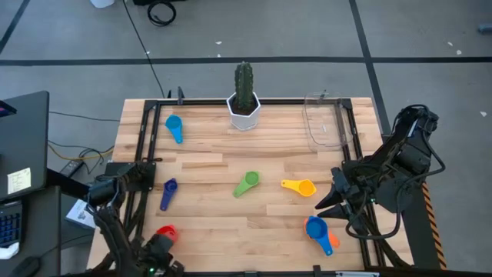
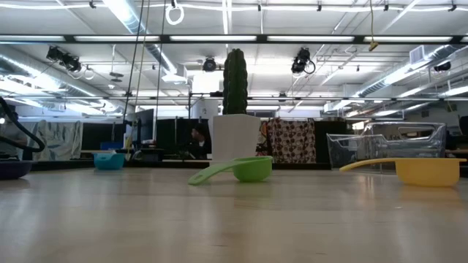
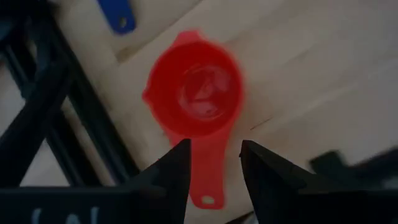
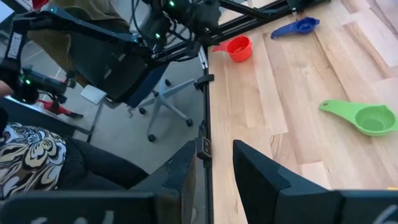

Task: Nest measuring cups in basket
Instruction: Move the red measuring cup to the center of the table

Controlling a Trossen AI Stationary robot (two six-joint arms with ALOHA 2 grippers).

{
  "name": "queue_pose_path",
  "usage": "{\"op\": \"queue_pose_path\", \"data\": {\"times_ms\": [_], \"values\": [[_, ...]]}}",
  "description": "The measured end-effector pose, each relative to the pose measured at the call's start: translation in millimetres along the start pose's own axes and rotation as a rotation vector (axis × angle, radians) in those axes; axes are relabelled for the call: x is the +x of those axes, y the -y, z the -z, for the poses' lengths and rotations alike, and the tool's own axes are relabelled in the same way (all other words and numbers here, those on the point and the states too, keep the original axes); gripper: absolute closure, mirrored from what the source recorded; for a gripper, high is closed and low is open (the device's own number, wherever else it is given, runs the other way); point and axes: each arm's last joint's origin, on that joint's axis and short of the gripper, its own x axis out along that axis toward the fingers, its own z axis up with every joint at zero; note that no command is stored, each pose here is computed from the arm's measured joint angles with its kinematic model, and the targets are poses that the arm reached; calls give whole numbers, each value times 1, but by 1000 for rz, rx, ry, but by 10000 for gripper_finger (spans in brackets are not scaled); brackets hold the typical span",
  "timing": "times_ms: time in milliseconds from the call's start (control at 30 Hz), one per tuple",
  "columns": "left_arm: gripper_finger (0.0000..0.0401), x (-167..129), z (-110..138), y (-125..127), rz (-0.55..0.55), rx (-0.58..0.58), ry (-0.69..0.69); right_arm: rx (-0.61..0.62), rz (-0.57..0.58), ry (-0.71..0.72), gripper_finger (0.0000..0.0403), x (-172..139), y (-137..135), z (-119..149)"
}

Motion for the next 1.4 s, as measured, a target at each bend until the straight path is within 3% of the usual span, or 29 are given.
{"op": "queue_pose_path", "data": {"times_ms": [333, 700, 1200, 1400], "values": [[255, 27, -13, 20, 75, -33, -13, 43, -63, 53, 293, 0, -6, -6], [255, 41, -30, 21, 5, -6, 8, 57, -89, 65, 293, -1, -9, -7], [255, 43, -32, 23, -16, -5, -35, 112, -106, 62, 293, -1, -10, -8], [257, 68, -26, 23, 2, -6, -62, 110, -106, 62, 293, -1, -10, -8]]}}
